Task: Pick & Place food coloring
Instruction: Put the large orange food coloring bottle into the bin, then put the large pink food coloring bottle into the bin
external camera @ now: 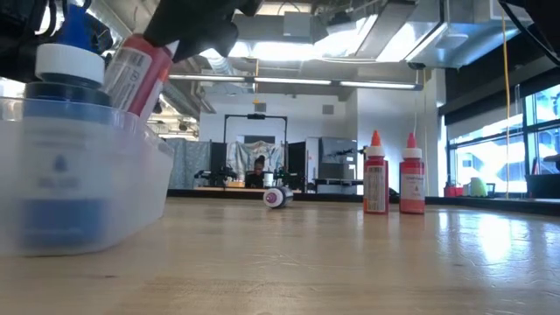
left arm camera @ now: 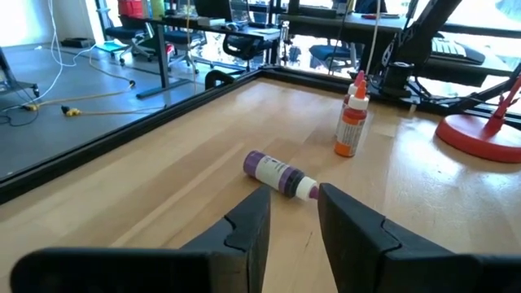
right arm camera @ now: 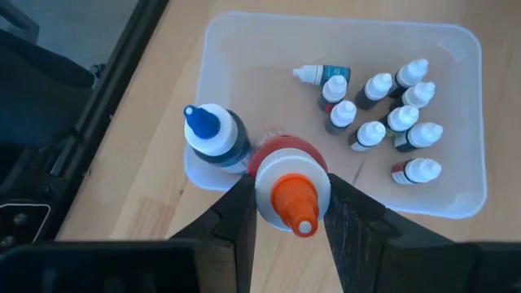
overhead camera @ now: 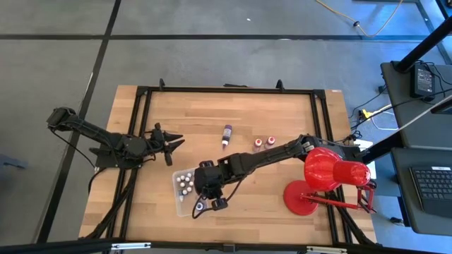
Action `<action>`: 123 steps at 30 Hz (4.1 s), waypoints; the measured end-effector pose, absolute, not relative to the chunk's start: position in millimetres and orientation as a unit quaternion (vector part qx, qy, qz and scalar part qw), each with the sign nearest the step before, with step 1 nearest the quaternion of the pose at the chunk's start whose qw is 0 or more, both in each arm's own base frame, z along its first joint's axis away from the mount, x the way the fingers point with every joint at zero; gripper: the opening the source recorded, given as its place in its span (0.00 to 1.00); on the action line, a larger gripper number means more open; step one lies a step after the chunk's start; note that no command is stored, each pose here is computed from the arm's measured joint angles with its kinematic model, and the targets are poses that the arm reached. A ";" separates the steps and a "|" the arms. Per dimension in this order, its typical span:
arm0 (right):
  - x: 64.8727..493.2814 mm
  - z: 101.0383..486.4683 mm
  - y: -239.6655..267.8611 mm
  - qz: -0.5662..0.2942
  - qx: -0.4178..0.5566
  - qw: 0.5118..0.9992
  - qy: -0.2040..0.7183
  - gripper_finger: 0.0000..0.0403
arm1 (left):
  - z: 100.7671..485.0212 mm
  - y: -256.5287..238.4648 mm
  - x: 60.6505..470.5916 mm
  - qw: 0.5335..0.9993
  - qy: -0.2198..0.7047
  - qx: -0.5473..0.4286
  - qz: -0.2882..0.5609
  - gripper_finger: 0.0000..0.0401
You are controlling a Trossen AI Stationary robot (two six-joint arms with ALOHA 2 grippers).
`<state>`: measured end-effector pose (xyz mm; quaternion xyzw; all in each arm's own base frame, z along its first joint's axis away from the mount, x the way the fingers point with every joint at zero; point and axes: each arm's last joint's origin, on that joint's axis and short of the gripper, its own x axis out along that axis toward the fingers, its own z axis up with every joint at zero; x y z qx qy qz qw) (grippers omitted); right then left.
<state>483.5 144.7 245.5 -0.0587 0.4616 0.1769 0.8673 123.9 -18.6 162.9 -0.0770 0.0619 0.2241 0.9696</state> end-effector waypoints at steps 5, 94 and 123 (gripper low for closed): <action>484.7 246.4 145.1 0.178 -0.058 0.871 0.454 0.30 | 162.9 -18.6 123.9 0.970 0.062 -0.077 0.224 0.25; 271.2 247.9 1.4 -0.176 0.041 0.902 0.392 0.43 | 159.9 -18.7 123.4 0.970 0.077 -0.070 0.219 0.25; 242.5 230.3 -17.2 -0.313 0.108 0.810 0.484 0.70 | 160.1 -17.6 122.9 0.966 0.073 -0.067 0.239 0.25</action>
